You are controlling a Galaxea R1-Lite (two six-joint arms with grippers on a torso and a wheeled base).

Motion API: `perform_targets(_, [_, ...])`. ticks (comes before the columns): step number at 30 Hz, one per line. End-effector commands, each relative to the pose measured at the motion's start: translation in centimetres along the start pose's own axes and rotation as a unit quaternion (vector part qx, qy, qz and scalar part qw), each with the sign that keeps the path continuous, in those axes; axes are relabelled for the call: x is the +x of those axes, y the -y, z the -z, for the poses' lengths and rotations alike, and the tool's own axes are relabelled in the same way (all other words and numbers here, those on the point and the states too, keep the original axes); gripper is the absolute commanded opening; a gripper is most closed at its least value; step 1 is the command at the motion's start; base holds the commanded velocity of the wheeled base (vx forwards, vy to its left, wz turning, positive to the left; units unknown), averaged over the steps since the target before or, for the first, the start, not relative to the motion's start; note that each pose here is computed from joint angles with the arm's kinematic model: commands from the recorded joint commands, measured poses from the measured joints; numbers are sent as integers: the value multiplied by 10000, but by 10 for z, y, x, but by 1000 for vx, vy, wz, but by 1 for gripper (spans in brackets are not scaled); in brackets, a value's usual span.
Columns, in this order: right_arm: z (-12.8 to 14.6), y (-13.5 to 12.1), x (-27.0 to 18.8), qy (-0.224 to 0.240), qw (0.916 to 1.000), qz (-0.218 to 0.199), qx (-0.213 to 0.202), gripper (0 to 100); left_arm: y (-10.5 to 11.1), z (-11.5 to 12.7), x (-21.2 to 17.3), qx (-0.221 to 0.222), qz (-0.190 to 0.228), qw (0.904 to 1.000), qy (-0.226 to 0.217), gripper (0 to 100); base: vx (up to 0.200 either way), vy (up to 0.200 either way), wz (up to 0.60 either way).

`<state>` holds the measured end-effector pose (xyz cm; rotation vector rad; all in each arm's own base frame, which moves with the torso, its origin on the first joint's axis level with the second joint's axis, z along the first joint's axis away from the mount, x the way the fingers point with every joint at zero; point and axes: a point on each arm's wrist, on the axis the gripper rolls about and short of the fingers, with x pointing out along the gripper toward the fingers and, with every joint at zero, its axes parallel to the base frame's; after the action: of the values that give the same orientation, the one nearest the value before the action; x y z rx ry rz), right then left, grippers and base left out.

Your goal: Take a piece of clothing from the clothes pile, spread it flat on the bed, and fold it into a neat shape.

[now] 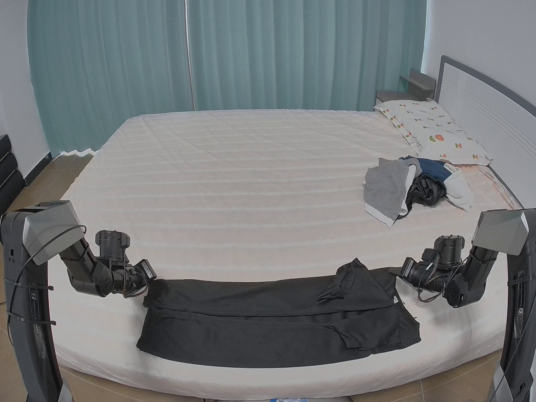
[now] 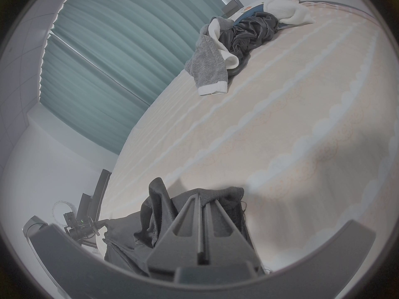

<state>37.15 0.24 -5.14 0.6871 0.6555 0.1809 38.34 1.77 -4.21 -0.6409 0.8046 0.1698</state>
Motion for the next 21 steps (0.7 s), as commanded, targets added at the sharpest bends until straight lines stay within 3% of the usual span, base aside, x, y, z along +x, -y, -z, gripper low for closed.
perform_targets(1, [-4, 3, 0, 51, 10000, 19, 10, 0, 1, 1, -1, -5, -55, 9999, -99, 0, 0, 0, 0])
perform_targets(21, [-8, 5, 0, 74, 10000, 59, 28, 0, 5, -1, -5, 18, -14, 10000, -66, 0, 0, 0, 0])
